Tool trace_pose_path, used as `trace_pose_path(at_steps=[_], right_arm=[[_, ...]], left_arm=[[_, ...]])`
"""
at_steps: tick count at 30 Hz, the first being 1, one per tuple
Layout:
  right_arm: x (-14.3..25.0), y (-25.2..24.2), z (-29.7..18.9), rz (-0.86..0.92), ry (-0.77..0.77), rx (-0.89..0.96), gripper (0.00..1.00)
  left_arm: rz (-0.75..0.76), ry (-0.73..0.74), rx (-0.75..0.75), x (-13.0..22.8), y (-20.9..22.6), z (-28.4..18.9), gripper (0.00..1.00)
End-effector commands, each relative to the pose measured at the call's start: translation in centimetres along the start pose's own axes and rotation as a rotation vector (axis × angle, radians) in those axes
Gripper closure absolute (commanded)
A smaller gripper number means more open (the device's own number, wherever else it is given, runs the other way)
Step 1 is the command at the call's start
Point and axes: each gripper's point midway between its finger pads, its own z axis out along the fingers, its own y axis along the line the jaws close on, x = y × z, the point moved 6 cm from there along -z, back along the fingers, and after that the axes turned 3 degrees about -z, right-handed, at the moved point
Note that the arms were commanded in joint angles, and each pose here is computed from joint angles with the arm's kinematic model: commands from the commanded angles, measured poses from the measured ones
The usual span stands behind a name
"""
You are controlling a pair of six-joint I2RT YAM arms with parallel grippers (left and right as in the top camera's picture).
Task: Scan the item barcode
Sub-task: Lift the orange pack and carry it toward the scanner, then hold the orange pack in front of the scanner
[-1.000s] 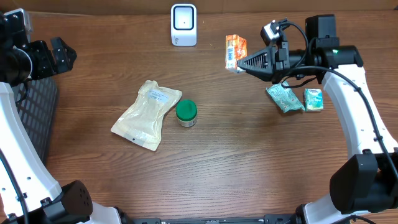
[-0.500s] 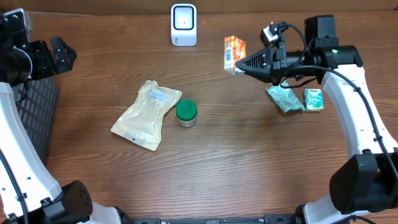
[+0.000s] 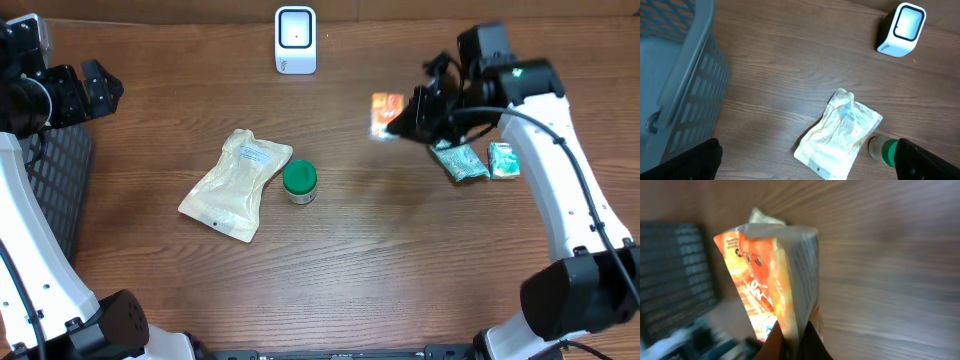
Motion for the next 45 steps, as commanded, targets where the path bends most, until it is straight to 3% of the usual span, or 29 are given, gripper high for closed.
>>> trace_pose_path(at_steps=[1, 8, 16, 33, 45], right_arm=[[-2.7, 1.9, -2.9, -0.113, -0.172, 0.206, 0.96], [-7.9, 7.5, -4.6, -0.294, -0.442, 0.368, 0.96], [-13.8, 10.9, 0.0, -0.536, -0.765, 0.687, 0.96], [-20.6, 9.8, 17.2, -1.083, -0.81, 0.9, 0.96], [-20.7, 8.3, 21.9, -1.165, -0.777, 0.874, 0.96]], left_arm=[[0.018, 0.001, 0.001, -0.1, -0.2, 0.1, 0.0], [0.018, 0.001, 0.001, -0.1, -0.2, 0.1, 0.0], [0.018, 0.001, 0.001, -0.1, -0.2, 0.1, 0.0], [0.018, 0.001, 0.001, -0.1, -0.2, 0.1, 0.0], [0.018, 0.001, 0.001, -0.1, -0.2, 0.1, 0.0]])
